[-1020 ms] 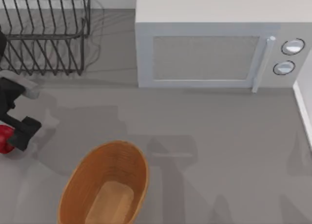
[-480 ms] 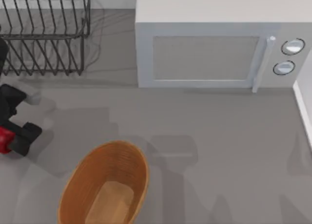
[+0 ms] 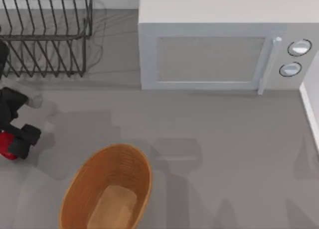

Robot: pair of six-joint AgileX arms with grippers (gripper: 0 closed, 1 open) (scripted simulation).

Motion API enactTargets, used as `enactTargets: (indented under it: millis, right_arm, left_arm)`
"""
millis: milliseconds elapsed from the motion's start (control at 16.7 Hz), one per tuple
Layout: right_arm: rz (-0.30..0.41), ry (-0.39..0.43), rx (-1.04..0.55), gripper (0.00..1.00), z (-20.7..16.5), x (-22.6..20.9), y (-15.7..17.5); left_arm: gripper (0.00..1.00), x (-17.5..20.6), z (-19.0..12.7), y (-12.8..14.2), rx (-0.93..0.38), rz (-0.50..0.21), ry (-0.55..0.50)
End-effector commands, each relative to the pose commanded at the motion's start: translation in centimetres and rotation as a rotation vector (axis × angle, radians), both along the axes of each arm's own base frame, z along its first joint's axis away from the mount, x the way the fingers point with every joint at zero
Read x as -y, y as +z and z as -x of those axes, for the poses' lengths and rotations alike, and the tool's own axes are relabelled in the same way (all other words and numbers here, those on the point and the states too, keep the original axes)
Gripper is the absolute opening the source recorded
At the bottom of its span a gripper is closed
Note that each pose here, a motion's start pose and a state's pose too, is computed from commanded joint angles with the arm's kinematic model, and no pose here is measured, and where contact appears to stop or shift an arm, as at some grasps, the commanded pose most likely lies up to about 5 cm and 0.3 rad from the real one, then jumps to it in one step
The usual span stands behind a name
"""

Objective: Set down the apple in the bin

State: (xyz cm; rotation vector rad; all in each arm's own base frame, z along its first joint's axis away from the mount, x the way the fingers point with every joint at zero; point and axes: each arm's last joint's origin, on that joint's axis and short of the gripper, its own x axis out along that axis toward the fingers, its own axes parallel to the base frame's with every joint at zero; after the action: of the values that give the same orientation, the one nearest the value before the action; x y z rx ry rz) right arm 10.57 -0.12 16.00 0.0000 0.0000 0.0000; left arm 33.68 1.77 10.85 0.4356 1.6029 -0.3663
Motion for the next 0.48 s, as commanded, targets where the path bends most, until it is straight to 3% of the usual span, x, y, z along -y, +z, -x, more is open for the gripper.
enactTargets:
  millis: [120, 480]
  right_arm:
    - [0.000, 0.000, 0.000, 1.00, 0.00, 0.00, 0.00]
    - [0.000, 0.000, 0.000, 1.00, 0.00, 0.00, 0.00]
  left_arm:
    - [0.02, 0.00, 0.00, 0.00, 0.000, 0.000, 0.000]
    - [0.00, 0.00, 0.00, 0.00, 0.000, 0.000, 0.000]
